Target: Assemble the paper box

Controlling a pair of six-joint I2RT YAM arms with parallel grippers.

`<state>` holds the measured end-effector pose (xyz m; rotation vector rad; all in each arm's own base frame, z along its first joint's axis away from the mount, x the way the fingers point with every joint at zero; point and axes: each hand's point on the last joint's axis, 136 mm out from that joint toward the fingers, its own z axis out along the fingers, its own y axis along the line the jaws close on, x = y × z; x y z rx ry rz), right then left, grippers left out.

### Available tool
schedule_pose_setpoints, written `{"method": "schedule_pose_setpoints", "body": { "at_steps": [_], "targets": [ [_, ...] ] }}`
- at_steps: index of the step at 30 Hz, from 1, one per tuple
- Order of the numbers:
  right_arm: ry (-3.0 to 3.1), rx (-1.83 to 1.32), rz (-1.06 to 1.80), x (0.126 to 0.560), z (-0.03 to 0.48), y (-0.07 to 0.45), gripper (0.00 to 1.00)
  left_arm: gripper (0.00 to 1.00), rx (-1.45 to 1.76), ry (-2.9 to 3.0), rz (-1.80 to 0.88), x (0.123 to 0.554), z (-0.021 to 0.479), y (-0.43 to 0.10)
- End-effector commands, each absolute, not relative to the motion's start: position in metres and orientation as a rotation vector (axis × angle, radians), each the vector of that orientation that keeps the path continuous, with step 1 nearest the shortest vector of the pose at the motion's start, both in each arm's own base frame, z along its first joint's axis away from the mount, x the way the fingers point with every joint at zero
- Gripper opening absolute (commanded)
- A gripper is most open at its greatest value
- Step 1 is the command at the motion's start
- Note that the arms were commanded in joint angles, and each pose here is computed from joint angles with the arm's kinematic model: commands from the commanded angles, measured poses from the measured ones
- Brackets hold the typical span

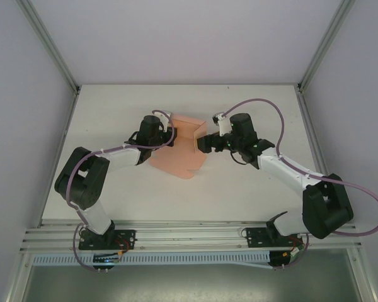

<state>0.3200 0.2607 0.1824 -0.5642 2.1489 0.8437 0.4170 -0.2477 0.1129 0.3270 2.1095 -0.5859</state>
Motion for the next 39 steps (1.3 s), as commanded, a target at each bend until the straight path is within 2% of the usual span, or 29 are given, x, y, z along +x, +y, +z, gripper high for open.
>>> {"method": "schedule_pose_setpoints", "body": {
  "at_steps": [1,10,18,27,31,33,38,39],
  "targets": [
    [2.072,-0.611,0.94,0.311,0.206,0.274,0.89,0.0,0.36,2.056,-0.6,0.415,0.126,-0.254],
    [2.157,-0.55,0.798,0.329,0.179,0.27,0.87,0.0,0.355,2.027,-0.634,0.413,0.147,-0.257],
    [2.228,-0.442,0.517,0.357,0.159,0.261,0.76,0.0,0.344,2.025,-0.622,0.411,0.153,-0.254],
    [2.298,-0.465,0.532,0.345,0.134,0.272,0.71,0.0,0.281,2.025,-0.568,0.413,0.153,-0.242],
    [2.3,-0.453,0.517,0.348,0.121,0.271,0.67,0.0,0.382,1.955,-0.63,0.404,0.159,-0.254],
    [2.264,-0.45,0.516,0.352,0.123,0.272,0.62,0.0,0.441,1.94,-0.642,0.399,0.159,-0.259],
    [2.22,-0.496,0.492,0.365,0.125,0.28,0.61,0.0,0.524,1.883,-0.727,0.386,0.166,-0.274],
    [2.218,-0.484,0.468,0.37,0.123,0.278,0.57,0.0,0.529,1.877,-0.736,0.386,0.167,-0.275]
  ]
}}
